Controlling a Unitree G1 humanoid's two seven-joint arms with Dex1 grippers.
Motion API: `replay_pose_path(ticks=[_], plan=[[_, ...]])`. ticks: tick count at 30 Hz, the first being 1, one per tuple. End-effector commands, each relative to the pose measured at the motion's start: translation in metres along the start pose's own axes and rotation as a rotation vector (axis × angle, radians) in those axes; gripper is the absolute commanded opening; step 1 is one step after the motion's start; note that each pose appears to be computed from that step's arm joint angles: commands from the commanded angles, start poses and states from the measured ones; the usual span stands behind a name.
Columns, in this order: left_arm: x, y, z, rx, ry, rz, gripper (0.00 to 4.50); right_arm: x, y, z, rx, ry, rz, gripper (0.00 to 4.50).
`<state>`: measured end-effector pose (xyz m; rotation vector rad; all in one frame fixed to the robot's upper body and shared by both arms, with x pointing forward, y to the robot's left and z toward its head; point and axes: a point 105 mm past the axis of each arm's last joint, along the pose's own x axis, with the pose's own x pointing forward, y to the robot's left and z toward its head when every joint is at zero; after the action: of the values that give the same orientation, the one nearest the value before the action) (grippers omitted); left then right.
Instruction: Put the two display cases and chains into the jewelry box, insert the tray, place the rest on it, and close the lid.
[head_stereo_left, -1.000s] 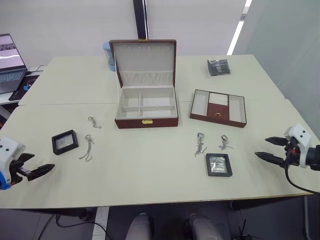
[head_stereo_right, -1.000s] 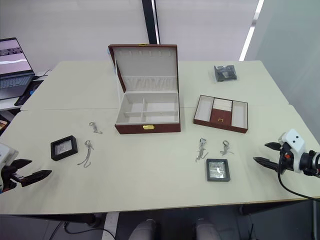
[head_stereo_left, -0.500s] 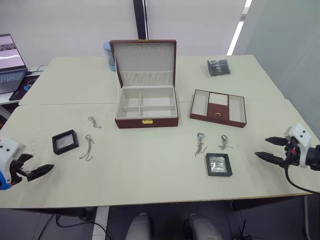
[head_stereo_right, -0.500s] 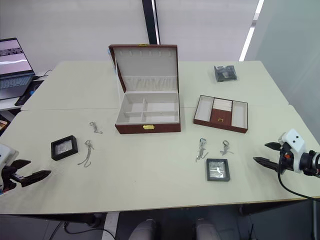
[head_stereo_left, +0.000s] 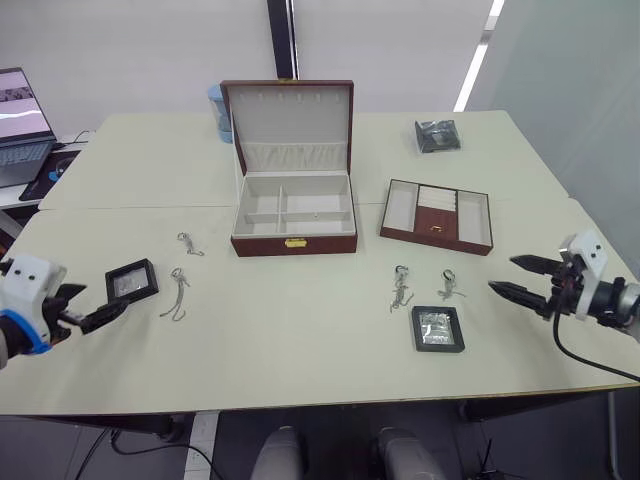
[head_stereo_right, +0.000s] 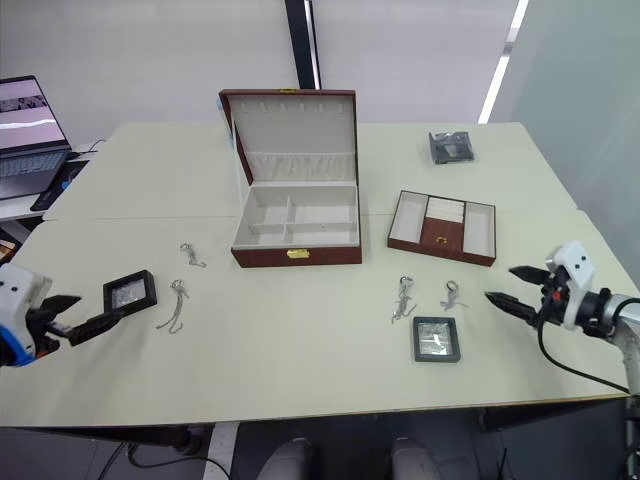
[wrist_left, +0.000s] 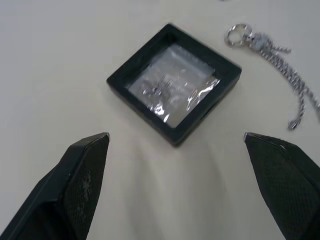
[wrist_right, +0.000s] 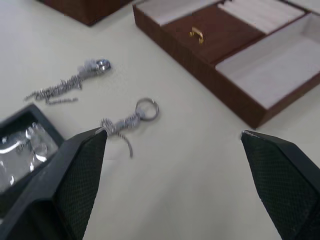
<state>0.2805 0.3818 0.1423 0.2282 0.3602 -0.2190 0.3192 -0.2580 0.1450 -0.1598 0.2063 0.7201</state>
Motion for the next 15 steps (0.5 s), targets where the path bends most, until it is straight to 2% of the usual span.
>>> replay_pose_path(ticks=[1, 5, 10, 15], plan=[[0.012, -0.013, 0.03, -0.007, -0.13, -0.003, 4.46, 0.018, 0.005, 0.03, -0.021, -0.116, -0.037, 4.5], [0.042, -0.035, 0.052, -0.039, -0.24, -0.017, 4.46, 0.054, 0.016, 0.051, -0.019, -0.201, -0.069, 4.5], [0.077, -0.061, 0.065, -0.049, -0.279, -0.055, 4.46, 0.092, 0.031, 0.064, -0.032, -0.244, -0.071, 4.5], [0.097, -0.051, 0.08, -0.078, -0.328, 0.06, 4.46, 0.13, 0.042, 0.07, -0.067, -0.229, -0.083, 4.5]])
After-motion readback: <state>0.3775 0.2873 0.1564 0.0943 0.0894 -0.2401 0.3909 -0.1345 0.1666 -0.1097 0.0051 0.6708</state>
